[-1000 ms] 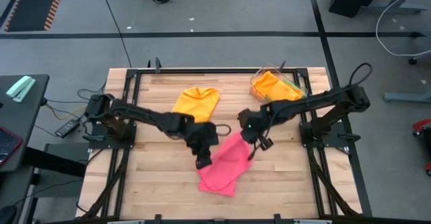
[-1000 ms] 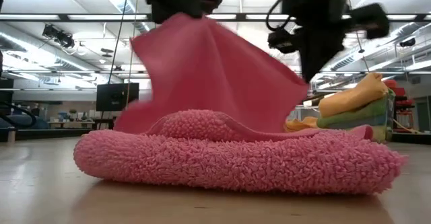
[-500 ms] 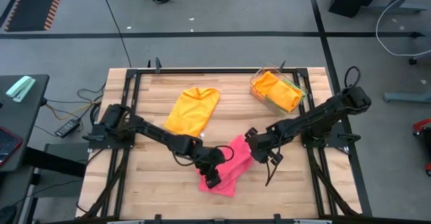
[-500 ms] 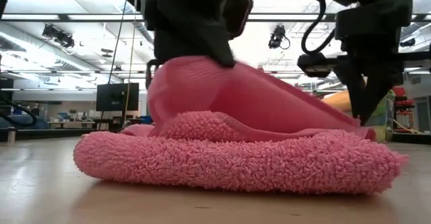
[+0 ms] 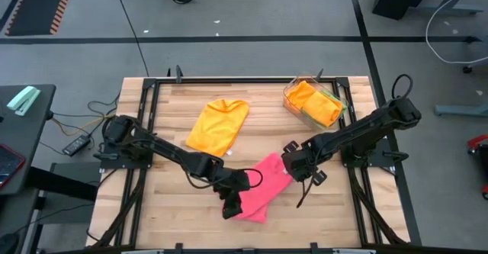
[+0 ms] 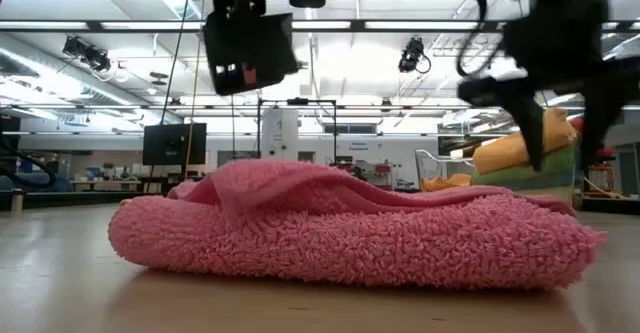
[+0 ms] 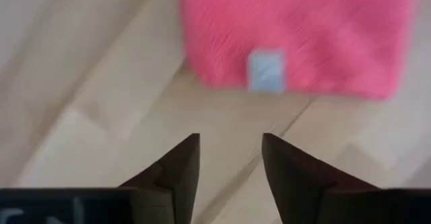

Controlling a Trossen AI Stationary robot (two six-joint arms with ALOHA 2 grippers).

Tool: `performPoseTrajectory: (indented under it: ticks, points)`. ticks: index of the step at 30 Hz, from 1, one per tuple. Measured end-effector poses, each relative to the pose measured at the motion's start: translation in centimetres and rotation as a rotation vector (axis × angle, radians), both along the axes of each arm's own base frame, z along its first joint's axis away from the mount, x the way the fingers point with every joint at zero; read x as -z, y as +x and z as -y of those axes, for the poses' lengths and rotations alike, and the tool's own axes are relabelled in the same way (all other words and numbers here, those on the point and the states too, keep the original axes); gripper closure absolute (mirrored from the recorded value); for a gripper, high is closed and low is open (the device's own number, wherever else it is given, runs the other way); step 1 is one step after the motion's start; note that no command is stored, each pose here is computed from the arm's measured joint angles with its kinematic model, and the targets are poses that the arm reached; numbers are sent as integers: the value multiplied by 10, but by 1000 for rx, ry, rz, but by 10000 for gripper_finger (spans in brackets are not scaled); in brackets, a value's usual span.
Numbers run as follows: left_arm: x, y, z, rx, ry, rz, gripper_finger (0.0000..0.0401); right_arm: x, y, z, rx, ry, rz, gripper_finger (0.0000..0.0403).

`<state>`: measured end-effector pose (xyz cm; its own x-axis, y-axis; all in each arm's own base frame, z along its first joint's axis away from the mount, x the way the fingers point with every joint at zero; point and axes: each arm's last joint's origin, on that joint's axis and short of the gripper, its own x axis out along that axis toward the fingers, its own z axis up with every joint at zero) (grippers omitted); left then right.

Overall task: Fold microfiber towels
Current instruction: Fold the right pink towel

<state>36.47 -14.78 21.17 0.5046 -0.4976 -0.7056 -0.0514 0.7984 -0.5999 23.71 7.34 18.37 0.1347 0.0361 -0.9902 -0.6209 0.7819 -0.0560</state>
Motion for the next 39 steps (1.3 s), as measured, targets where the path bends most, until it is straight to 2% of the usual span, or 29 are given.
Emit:
performPoseTrajectory:
  ticks: [3, 5, 9, 12, 17, 19, 22, 30, 35, 39]
  points:
    - [3, -5, 1, 47, 84, 1, 188, -16, 9, -6, 64, 37, 65, 232]
    - [7, -10, 1, 81, 155, -25, 193, -25, 16, -15, 62, 79, 138, 233]
    - [15, -21, 1, 165, 348, -67, 201, -36, 29, -39, 49, 191, 343, 236]
    - [18, -30, 6, 267, 510, -57, 198, -41, 34, -49, 111, 202, 456, 237]
    - [19, -42, 21, 506, 855, 53, 177, -42, 34, -52, 275, 192, 498, 237]
    - [18, -44, 26, 591, 950, 105, 169, -41, 33, -52, 340, 216, 493, 237]
    - [26, -41, 28, 668, 990, 119, 162, -41, 33, -53, 429, 243, 491, 237]
    - [58, -34, 30, 754, 1004, 53, 173, -42, 34, -53, 589, 303, 483, 237]
    - [72, -33, 29, 819, 1018, 10, 176, -43, 35, -53, 646, 323, 490, 245]
    - [78, -30, 25, 810, 1015, -13, 201, -53, 39, -59, 613, 364, 541, 261]
